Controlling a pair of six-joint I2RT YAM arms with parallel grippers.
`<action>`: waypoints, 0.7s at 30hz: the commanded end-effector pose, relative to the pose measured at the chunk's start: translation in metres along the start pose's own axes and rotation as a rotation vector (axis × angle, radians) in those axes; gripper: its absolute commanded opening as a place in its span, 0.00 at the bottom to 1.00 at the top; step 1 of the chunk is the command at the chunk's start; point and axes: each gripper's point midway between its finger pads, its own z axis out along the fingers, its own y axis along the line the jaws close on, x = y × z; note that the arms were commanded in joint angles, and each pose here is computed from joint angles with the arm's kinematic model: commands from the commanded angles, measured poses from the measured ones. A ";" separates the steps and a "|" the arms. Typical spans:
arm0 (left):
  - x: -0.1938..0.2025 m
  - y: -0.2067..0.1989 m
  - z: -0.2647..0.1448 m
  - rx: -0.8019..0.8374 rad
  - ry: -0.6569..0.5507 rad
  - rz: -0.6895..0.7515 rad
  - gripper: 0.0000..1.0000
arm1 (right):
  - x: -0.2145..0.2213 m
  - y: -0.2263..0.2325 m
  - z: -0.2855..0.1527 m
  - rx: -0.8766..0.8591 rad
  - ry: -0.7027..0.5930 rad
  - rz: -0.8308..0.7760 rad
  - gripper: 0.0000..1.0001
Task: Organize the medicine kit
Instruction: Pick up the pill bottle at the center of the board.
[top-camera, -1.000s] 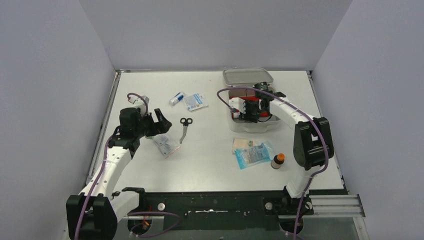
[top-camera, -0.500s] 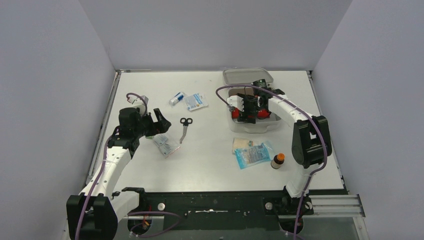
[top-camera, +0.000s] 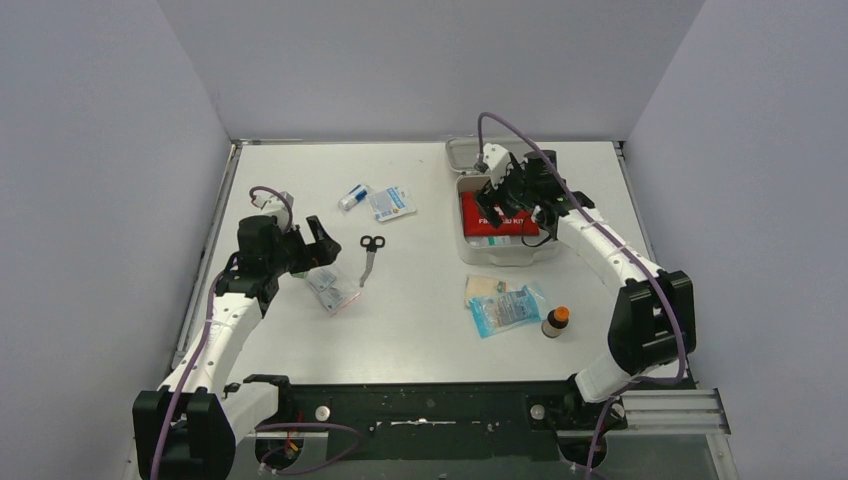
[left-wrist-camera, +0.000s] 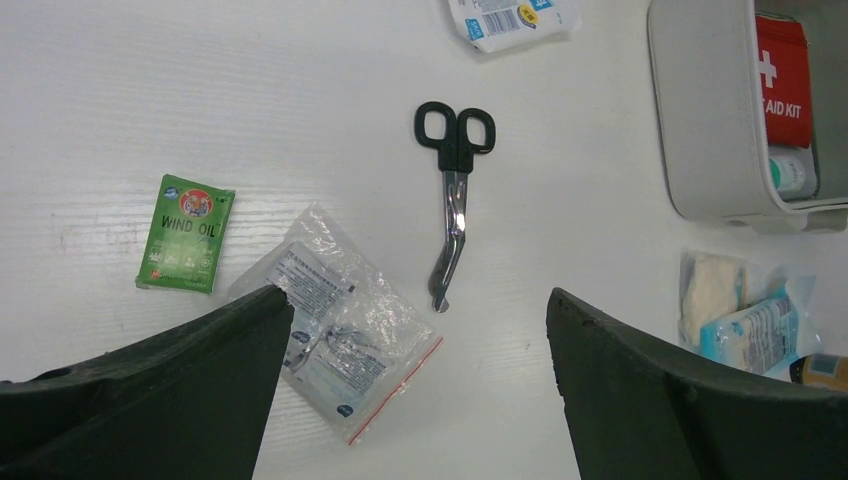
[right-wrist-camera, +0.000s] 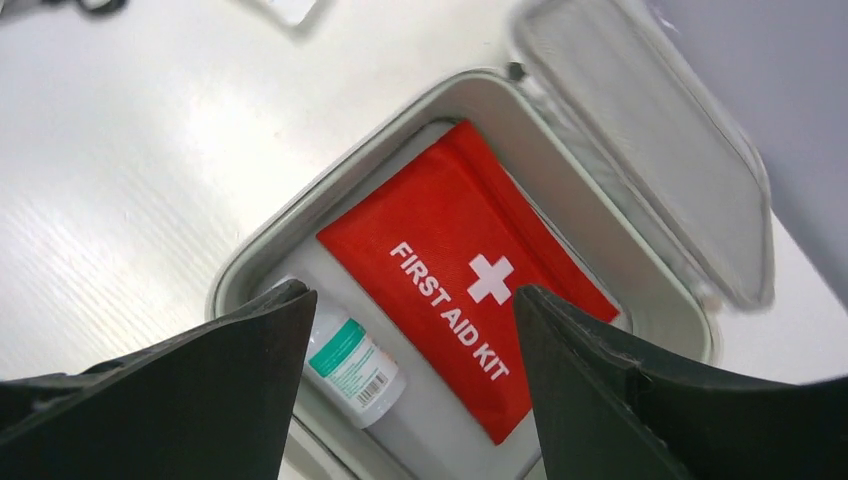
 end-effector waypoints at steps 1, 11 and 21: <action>-0.016 -0.002 -0.005 -0.012 -0.050 -0.014 0.97 | -0.037 -0.042 -0.043 0.365 -0.109 0.401 0.74; -0.024 0.004 -0.013 -0.069 -0.045 0.006 0.97 | 0.058 -0.001 -0.134 0.777 0.166 1.044 0.74; -0.024 -0.006 -0.016 -0.009 -0.050 0.031 0.97 | 0.158 0.071 -0.194 1.105 0.477 1.353 0.69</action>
